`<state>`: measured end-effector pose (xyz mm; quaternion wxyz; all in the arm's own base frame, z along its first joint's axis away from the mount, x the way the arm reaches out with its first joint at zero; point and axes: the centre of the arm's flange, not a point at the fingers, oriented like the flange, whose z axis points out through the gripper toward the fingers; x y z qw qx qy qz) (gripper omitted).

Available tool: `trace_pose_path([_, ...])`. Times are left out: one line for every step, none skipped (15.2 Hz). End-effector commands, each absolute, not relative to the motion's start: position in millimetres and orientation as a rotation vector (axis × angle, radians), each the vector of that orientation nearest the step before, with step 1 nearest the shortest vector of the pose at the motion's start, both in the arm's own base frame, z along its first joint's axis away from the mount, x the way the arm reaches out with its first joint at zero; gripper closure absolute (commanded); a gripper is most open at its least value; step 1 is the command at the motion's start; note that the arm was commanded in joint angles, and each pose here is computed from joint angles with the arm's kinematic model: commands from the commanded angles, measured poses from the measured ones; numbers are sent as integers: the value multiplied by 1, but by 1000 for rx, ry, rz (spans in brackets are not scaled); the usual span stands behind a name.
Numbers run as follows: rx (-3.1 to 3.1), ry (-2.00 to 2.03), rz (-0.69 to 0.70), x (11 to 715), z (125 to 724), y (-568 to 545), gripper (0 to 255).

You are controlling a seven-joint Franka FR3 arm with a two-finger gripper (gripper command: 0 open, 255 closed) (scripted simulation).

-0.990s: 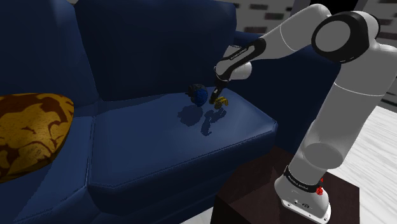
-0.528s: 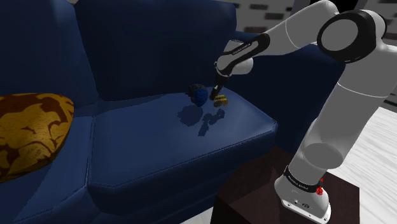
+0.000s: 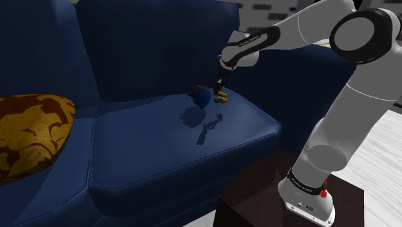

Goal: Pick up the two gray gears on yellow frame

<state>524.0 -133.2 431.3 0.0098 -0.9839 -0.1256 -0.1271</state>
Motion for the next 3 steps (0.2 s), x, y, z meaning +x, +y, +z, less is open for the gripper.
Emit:
trace_pose_path([-3072,-392,-396,522,442,-133,255])
trace_pose_path([-3072,-392,-396,522,443,-133,255])
trace_pose_path([-3072,-392,-396,522,443,-133,255])
